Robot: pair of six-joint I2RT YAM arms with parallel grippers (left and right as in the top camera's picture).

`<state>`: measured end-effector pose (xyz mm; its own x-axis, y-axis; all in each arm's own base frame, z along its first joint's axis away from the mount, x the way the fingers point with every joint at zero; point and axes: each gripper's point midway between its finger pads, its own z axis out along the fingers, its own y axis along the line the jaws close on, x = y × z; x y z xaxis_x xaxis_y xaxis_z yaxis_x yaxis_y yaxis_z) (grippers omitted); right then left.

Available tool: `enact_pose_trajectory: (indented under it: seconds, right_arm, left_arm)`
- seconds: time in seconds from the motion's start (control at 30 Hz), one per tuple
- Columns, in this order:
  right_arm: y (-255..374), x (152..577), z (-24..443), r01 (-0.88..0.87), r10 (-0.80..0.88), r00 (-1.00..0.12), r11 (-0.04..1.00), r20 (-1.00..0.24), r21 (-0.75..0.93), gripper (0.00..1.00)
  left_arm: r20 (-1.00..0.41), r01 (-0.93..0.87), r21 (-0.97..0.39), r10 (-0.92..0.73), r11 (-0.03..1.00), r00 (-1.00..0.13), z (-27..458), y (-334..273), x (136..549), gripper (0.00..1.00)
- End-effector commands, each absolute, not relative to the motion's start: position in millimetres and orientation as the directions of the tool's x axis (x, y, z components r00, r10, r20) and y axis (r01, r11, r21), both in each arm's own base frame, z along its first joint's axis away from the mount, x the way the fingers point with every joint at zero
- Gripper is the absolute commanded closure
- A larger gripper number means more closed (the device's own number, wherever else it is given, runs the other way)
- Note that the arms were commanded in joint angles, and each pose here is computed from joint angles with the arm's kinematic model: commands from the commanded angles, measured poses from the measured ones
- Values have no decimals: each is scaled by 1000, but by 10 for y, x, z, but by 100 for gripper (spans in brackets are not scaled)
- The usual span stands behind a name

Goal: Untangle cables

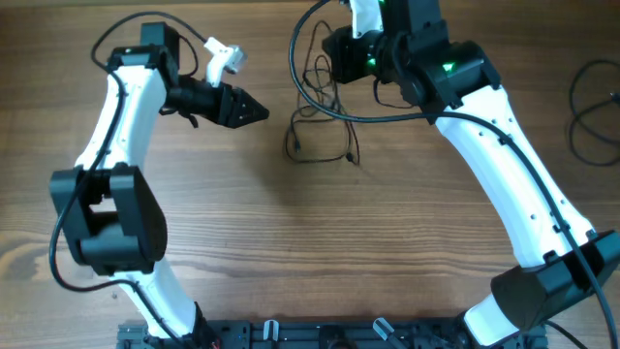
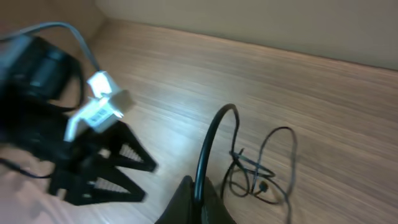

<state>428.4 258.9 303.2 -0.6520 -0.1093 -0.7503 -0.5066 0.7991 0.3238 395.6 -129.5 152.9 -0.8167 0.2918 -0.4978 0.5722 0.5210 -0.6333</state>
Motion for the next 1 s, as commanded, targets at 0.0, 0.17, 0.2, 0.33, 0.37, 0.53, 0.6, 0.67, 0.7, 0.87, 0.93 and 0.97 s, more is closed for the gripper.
enact_pose_trajectory:
  seconds: [0.0, 0.17, 0.2, 0.33, 0.37, 0.53, 0.6, 0.67, 0.7, 0.87, 0.93, 0.97]
  right_arm:
    - [2712, 4178, 3332, -550, -61, -640, 733, -766, 401, 96]
    - [2738, 4152, 3339, -547, -50, -655, 720, -754, 427, 96]
    - [2744, 4146, 3340, -546, -48, -658, 717, -751, 433, 96]
    - [2742, 4131, 3363, -550, -47, -655, 714, -754, 433, 96]
    - [2743, 4122, 3377, -553, -47, -654, 711, -755, 434, 96]
    - [2760, 4069, 3435, -570, -50, -649, 693, -759, 442, 96]
    - [2753, 4047, 3471, -574, -48, -645, 690, -763, 441, 96]
    - [2744, 4027, 3512, -577, -46, -639, 688, -768, 439, 96]
    - [2742, 4023, 3522, -578, -44, -638, 688, -769, 439, 96]
    - [2729, 3992, 3532, -575, -44, -643, 688, -765, 443, 96]
    - [2723, 3980, 3537, -574, -45, -644, 689, -764, 443, 96]
    - [2722, 3978, 3543, -575, -44, -643, 688, -765, 443, 96]
  left_arm:
    - [-608, 686, -602, 322, 409, -726, 1629, -1538, 3981, 40]
    - [-663, 746, -540, 348, 391, -663, 1636, -1669, 4065, 42]
    - [-663, 750, -526, 359, 401, -657, 1613, -1672, 4082, 46]
    - [-623, 724, -497, 384, 479, -681, 1447, -1695, 4194, 49]
    - [-616, 721, -494, 390, 487, -685, 1408, -1714, 4204, 49]
    - [-597, 719, -506, 408, 477, -691, 1214, -1833, 4225, 48]
    - [-599, 724, -505, 413, 470, -686, 1155, -1875, 4242, 48]
    - [-603, 729, -502, 416, 465, -681, 1111, -1915, 4263, 48]
    - [-609, 735, -496, 418, 462, -674, 1099, -1932, 4280, 48]
    - [-629, 723, -488, 377, 488, -680, 1136, -1956, 4421, 40]
    - [-631, 724, -487, 376, 489, -678, 1119, -1959, 4438, 40]
    - [-629, 722, -489, 376, 489, -680, 1107, -1959, 4438, 39]
